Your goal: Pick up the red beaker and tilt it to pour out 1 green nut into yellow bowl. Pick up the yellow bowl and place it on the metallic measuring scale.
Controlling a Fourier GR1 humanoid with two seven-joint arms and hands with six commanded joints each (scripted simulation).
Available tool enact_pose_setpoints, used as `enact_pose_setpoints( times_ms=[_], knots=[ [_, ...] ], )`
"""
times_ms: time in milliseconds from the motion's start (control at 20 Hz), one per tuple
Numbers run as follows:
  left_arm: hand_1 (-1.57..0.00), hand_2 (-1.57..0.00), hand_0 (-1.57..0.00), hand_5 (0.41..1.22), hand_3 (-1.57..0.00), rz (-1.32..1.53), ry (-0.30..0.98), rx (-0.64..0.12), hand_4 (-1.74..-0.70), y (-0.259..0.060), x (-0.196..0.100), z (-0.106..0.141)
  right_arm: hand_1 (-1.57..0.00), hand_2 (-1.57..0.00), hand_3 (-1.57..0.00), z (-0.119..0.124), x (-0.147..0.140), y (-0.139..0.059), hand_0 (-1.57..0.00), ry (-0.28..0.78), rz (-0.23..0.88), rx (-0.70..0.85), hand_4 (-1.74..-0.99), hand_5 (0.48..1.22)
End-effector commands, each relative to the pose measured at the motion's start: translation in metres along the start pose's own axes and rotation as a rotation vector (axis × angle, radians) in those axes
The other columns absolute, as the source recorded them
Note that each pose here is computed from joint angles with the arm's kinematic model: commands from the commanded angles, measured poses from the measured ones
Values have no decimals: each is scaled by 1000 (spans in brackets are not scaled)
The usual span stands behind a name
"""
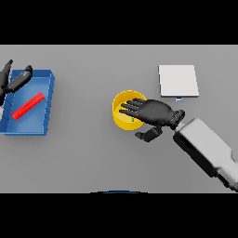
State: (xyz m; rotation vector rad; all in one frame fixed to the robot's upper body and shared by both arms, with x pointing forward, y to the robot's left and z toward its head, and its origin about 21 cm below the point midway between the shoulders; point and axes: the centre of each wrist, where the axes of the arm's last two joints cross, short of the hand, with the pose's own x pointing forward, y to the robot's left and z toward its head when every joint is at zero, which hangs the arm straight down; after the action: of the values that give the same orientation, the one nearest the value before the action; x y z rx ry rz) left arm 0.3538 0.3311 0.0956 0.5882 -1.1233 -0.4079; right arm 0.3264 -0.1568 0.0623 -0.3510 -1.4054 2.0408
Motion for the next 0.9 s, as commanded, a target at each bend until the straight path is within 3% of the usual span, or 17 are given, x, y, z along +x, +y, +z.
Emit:
enact_pose_setpoints(
  times_ms=[0, 400, 700, 800, 850],
  knots=[
    [1, 1, 1, 687, 1, 2, 0, 1, -722, 1, 3, 1, 1, 1, 1, -4, -1, 1, 1, 3, 17, 20, -1224, 703],
    [1, 1, 1, 684, 1, 11, -8, 0, -717, 3, 0, 5, 1, 1, 1, -31, -4, -5, 1, 29, 103, 169, -1275, 735],
    [1, 1, 1, 686, 1, 16, 2, 11, -713, 6, -4, 3, -16, -19, -43, -40, -2, -7, -3, 68, 49, 201, -1336, 810],
    [1, 1, 1, 691, 1, 17, -14, 2, -714, 6, -4, 4, -236, -176, -173, -44, 3, -2, -287, 63, 55, 216, -1387, 873],
    [1, 1, 1, 692, 1, 20, -6, 1, -716, 6, -5, 3, -473, -310, -262, -41, -4, -1, -544, 56, 61, 218, -1420, 943]
  ],
)
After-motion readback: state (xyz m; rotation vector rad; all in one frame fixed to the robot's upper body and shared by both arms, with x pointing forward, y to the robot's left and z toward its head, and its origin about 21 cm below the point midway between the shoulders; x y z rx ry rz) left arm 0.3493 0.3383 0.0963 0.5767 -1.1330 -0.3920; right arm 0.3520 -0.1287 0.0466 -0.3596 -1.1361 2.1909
